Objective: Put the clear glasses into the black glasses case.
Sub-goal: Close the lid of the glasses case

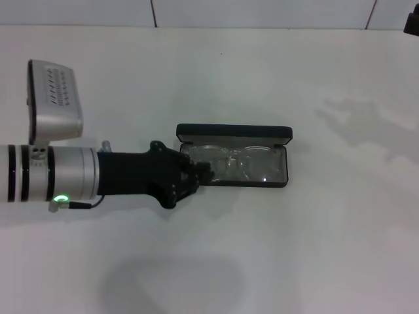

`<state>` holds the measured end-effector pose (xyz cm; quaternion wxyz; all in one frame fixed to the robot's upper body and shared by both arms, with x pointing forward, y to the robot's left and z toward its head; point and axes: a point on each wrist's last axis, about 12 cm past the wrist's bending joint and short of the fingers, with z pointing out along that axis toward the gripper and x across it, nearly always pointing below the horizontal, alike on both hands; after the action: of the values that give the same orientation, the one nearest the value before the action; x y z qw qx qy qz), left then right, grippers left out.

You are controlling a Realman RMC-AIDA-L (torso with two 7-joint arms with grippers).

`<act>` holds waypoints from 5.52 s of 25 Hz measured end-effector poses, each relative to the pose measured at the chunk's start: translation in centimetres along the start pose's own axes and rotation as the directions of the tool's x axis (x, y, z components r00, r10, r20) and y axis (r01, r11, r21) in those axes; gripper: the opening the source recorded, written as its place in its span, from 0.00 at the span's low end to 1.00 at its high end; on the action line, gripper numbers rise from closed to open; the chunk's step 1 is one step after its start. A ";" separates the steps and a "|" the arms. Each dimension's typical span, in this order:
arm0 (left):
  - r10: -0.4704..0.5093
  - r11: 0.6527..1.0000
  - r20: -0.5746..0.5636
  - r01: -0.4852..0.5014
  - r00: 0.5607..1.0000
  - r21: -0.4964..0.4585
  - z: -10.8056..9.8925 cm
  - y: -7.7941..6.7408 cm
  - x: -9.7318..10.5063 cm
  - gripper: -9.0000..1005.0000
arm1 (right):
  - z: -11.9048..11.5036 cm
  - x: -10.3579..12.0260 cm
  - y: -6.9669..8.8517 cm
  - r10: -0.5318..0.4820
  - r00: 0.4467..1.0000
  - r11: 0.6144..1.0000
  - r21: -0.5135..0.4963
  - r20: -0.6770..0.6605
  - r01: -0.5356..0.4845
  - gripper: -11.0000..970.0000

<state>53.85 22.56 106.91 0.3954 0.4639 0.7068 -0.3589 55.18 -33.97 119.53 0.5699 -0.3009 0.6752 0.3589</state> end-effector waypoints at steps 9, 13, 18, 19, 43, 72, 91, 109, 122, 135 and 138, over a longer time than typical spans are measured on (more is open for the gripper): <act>0.030 0.999 -0.076 -0.027 0.997 0.042 1.9 -0.5 0.0 0.13 | 0.6 0.2 -0.4 0.006 1.000 1.000 0.005 0.004 -0.006 0.26; 0.048 0.998 -0.104 -0.045 0.993 0.034 2.9 -0.5 -0.1 0.13 | 0.4 0.4 -0.5 0.017 1.000 1.000 0.005 0.009 -0.017 0.26; 0.061 0.998 -0.116 -0.058 0.991 0.022 3.4 -0.4 -0.2 0.13 | 0.2 0.6 -0.4 0.017 1.000 1.000 0.007 0.014 -0.017 0.26; 0.061 0.998 -0.117 -0.060 0.991 0.017 3.5 -0.3 -0.2 0.13 | 0.1 0.6 -0.4 0.017 1.000 1.000 0.007 0.014 -0.017 0.26; 0.047 0.998 -0.157 -0.054 0.986 -0.038 4.2 0.4 0.4 0.13 | 0.4 0.6 -0.4 0.005 1.000 1.000 0.002 0.021 -0.005 0.26; 0.033 0.996 -0.119 -0.042 0.992 -0.074 3.9 0.6 0.3 0.14 | 0.2 0.9 -0.2 0.018 1.000 1.000 -0.002 0.024 -0.018 0.26; 0.011 0.993 -0.094 -0.022 0.996 -0.118 3.9 1.0 0.3 0.15 | 0.1 1.1 0.0 0.022 0.999 1.000 -0.019 0.023 -0.022 0.26; 0.035 0.999 0.003 -0.035 0.999 0.027 2.2 -0.9 -2.2 0.15 | -0.8 1.4 0.3 0.026 0.999 1.000 -0.010 0.047 -0.026 0.27; 0.084 0.996 0.143 -0.086 0.986 0.010 0.5 0.8 -7.7 0.16 | -1.3 2.0 0.6 0.033 0.996 0.999 -0.042 0.087 -0.029 0.26; 0.056 0.997 -0.019 -0.057 0.998 -0.043 4.8 3.4 -7.4 0.26 | -2.4 3.3 1.1 0.062 0.991 0.998 -0.032 0.122 -0.059 0.26; 0.059 0.997 -0.026 -0.060 0.998 -0.054 5.0 3.5 -7.2 0.25 | -2.5 3.4 1.1 0.059 0.991 0.998 -0.029 0.124 -0.056 0.26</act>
<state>60.13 16.62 110.67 0.4099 0.4782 0.7069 -0.3219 52.30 -35.42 116.61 0.5965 -0.2658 0.6420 0.4018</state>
